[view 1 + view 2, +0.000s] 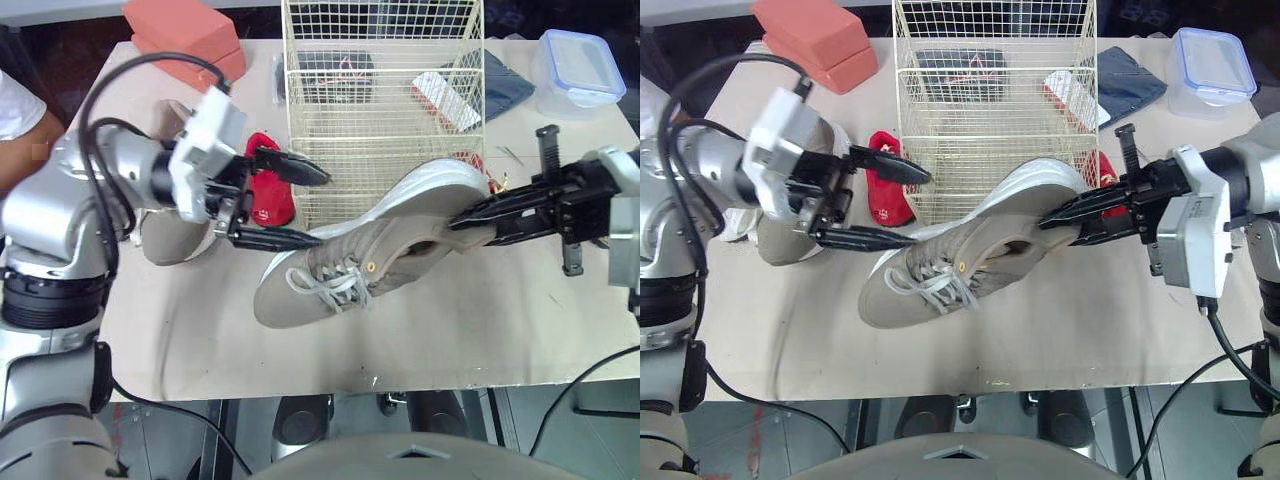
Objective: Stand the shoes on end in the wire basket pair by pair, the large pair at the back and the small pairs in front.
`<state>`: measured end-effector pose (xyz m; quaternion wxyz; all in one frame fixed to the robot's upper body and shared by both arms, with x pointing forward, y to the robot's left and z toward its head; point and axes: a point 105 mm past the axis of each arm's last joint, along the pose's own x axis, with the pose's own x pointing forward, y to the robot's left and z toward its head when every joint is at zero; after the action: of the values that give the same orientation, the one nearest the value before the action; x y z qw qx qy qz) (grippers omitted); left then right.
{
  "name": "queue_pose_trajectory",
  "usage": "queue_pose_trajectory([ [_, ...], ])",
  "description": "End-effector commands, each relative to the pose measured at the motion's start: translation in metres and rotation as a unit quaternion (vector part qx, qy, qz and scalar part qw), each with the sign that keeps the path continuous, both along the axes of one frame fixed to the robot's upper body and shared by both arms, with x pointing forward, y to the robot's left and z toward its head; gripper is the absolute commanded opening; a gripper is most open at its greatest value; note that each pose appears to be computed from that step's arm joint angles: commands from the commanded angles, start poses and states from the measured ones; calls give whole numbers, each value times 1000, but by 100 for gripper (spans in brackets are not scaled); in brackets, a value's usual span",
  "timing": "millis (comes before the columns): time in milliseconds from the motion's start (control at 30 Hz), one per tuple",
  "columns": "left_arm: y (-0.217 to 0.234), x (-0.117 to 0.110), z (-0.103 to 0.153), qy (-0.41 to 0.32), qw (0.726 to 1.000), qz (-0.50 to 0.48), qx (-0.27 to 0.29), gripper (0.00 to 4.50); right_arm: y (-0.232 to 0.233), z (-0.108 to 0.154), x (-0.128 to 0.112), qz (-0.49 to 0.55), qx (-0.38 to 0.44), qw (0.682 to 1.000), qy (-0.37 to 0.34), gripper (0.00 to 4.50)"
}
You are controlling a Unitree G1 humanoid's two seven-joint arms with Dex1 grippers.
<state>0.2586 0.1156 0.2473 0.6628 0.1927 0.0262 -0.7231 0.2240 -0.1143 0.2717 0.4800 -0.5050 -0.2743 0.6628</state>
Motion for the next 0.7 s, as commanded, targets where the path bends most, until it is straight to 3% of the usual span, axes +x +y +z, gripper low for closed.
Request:
queue_pose_trajectory([
  [33,-21,-7,0,-33,997,-58,31,450,5,8,-1,2,9,1000,0,1],
  [233,-32,0,-15,-42,992,-74,88,450,14,12,2,-14,23,999,31,1],
  [333,-33,3,-19,-42,992,-69,101,369,17,15,2,-20,30,999,40,0],
  [433,-35,3,-21,-39,991,-69,105,227,18,15,3,-27,31,998,41,0],
  [600,-37,4,-23,-44,991,-66,112,48,17,17,5,-41,42,997,47,0],
  [700,-40,3,-21,-46,992,-64,99,20,15,19,6,-51,53,996,46,0],
])
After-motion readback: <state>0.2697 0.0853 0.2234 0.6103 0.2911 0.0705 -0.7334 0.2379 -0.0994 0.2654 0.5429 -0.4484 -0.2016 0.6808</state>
